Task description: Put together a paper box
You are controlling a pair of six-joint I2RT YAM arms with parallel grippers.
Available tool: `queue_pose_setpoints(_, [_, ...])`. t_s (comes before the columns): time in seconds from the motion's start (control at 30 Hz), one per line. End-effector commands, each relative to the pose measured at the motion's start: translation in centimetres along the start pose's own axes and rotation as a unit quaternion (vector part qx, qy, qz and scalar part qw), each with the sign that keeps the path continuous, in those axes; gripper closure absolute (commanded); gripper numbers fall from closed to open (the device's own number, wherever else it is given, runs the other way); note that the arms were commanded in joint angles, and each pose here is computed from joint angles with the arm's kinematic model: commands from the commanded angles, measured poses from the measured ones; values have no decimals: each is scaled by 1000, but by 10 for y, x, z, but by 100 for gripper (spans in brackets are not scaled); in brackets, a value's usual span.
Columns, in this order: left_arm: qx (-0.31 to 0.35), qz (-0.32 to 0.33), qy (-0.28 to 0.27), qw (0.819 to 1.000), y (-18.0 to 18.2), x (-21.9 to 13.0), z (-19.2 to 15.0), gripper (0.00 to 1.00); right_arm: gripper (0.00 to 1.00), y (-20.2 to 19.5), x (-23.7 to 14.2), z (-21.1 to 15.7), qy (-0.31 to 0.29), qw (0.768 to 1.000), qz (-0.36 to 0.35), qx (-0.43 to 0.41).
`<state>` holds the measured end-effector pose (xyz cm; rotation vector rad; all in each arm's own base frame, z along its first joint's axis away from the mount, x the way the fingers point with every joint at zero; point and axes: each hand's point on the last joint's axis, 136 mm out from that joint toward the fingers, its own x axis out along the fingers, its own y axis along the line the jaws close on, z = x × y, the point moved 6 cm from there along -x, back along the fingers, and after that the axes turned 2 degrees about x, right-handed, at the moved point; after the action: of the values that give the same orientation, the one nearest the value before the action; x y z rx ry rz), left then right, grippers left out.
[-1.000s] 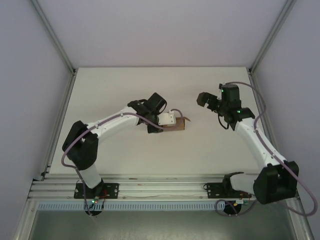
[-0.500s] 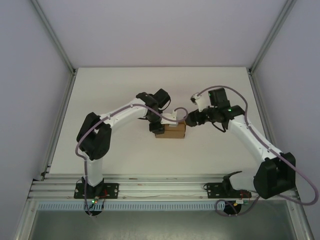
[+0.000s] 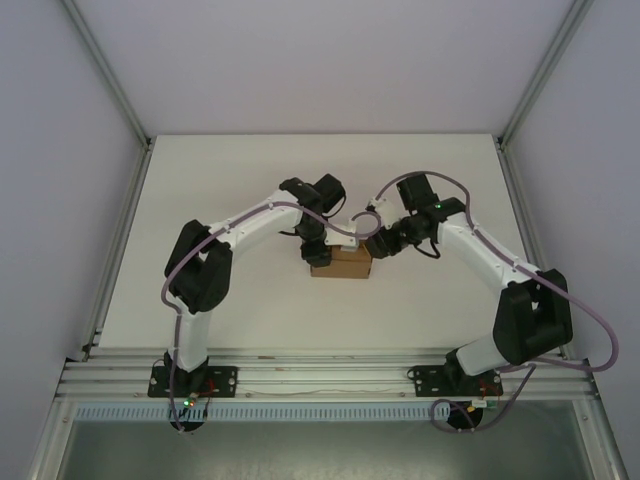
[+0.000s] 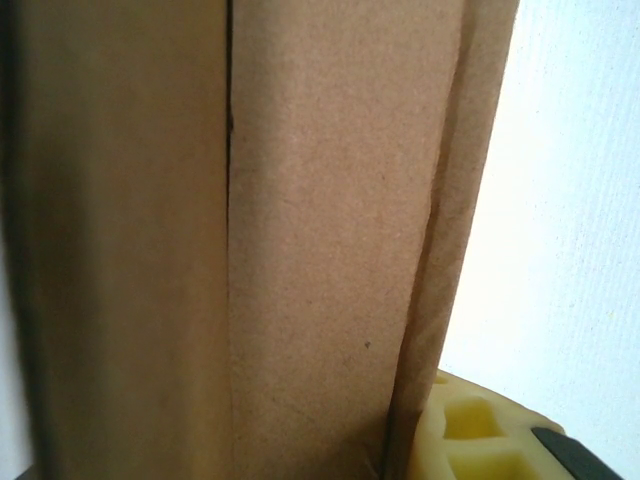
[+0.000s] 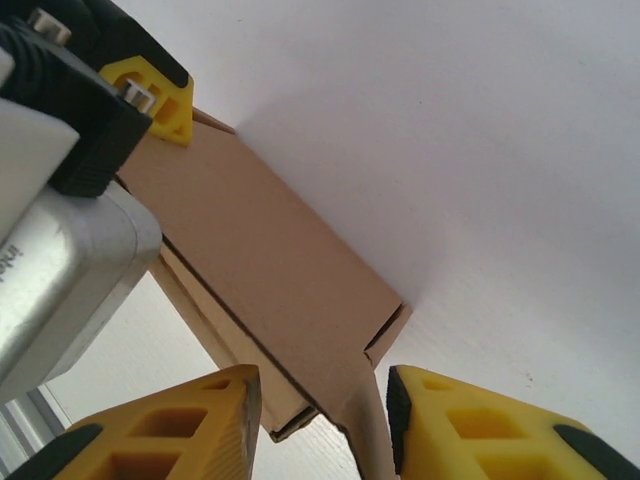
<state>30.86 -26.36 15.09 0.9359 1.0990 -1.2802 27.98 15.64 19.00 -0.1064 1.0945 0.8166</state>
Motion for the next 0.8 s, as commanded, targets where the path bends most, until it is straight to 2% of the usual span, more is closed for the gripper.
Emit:
queue_pose_setpoints(0.0, [-12,-20,14,1000,1,10,-4,66,66,-2,-10,7,-7,999,-33,4])
queue_pose_setpoints(0.07, [-12,-18,15,1000,1,10,-5,66,72,-4,-10,6,-3,999,-43,12])
queue_pose_setpoints(0.23, [-25,-6,15,1000,4,9,-4,66,99,-4,-9,5,2,998,-42,44])
queue_pose_setpoints(0.3, [-32,-1,8,999,6,9,-2,66,100,0,-7,6,-2,997,-38,61])
queue_pose_setpoints(0.43, [-46,6,-5,999,9,8,2,65,100,1,-4,15,-46,988,-80,123])
queue_pose_setpoints(0.63, [-60,8,-20,998,10,9,6,63,100,4,1,27,-183,940,-171,233])
queue_pose_setpoints(0.77, [-63,12,-21,998,10,9,5,62,100,2,11,18,-221,923,-185,253])
